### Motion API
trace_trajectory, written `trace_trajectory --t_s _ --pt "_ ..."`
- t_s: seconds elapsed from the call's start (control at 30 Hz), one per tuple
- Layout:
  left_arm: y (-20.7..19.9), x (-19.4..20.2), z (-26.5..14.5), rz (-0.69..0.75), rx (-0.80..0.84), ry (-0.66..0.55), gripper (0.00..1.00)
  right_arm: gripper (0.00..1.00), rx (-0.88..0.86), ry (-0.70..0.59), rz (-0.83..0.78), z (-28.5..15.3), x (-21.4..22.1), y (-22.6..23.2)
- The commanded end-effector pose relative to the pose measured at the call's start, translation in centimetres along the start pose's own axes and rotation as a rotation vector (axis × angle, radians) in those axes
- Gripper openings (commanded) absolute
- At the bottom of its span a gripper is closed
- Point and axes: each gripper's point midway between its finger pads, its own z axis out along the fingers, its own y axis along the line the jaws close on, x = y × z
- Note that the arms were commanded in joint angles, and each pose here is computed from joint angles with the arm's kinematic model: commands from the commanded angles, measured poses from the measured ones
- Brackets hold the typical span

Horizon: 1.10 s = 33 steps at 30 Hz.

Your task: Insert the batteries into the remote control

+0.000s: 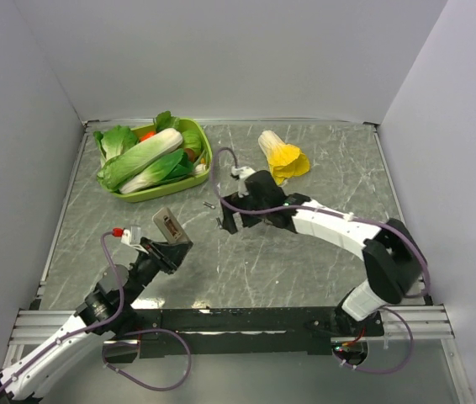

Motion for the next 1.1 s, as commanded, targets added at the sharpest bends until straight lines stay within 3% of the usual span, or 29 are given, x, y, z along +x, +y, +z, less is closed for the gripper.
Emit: trace_trajectory --t_s 0.0,0.33,0.7,1.07 --pt "-2.0 -0.5 -0.5 -0.001 0.105 -0.010 0.01 0.95 0.115 0.033 -0.016 2.7 -1.1 0.0" --pt "-1.9 0.4 -0.4 0.009 0.110 0.026 0.01 0.49 0.176 0.101 -0.038 7.5 -0.1 1.2" --pt "-1.9 1.1 -0.2 0.006 0.124 0.049 0.01 0.35 0.233 0.119 -0.050 9.7 0.8 0.4" --pt "-2.3 1.3 -0.2 0.008 0.143 0.062 0.01 0.32 0.254 0.164 -0.060 11.1 2.2 0.1"
